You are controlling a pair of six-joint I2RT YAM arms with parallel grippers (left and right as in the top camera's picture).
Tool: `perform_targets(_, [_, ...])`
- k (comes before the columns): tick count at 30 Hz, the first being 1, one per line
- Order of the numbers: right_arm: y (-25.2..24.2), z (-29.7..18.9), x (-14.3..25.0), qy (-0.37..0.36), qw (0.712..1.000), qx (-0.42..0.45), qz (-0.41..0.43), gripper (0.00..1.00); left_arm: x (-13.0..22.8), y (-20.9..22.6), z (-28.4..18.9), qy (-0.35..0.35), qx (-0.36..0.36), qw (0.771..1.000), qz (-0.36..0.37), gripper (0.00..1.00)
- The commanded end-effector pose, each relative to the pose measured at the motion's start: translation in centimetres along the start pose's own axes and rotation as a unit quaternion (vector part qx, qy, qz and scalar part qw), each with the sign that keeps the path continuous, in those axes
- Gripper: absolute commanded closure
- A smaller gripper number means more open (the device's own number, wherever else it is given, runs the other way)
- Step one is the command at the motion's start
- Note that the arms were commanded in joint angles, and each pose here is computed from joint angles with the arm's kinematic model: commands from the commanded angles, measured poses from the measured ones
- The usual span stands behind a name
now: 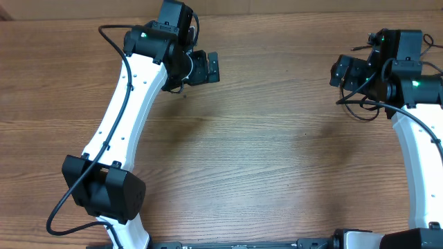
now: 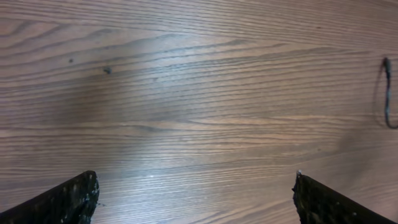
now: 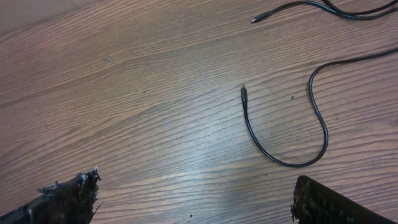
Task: Untangle cables
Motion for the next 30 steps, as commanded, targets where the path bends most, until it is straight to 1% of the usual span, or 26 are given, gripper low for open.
perform_targets(1, [0.1,-0.5,-0.8,-0.014,1.0,-0.002,0.003,0.0,-0.5,0.5,-1.4,-0.03,-0.016,0.999,0.004,0.0])
perform_targets(5, [0.1,-0.5,-0.8,-0.014,1.0,-0.002,0.003,0.0,-0.3,0.4,-4.1,-0.064,-0.01,0.998,0.01,0.0])
perform_targets(11, [0.1,-0.5,-0.8,-0.014,1.0,-0.002,0.003,0.0,0.4,-0.2,-9.5,-0.141,0.007,0.989,0.033,0.0])
perform_targets(15, [0.1,-0.5,-0.8,-0.014,1.0,-0.002,0.003,0.0,1.5,-1.1,-12.8,-0.202,0.016,0.978,0.054,0.0])
perform_targets(16, [0.1,-0.5,-0.8,-0.014,1.0,-0.002,0.003,0.0,2.2,-1.4,-14.2,-0.231,0.017,0.971,0.062,0.0])
perform_targets(20, [0.1,-0.5,-0.8,-0.014,1.0,-0.002,0.003,0.0,4.0,-1.4,-16.8,-0.279,0.039,0.957,0.072,0.0])
perform_targets(25, [0.1,-0.5,-0.8,-0.014,1.0,-0.002,0.003,0.0,5.7,-0.2,-18.5,-0.327,0.073,0.94,0.07,0.0])
perform_targets(30, [0.1,-0.5,-0.8,-0.015,1.0,-0.002,0.003,0.0,7.0,1.5,-17.7,-0.378,0.097,0.918,0.071,0.0])
Point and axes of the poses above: each gripper's point midway between its finger pads, its own z axis out along the fingers, its own y axis along the line the jaws close on, x = y × z, the point moved 5 cm from there along -z, back along the fingers, and after that the axes turned 10 degrees about -z, right-handed, at the moved point
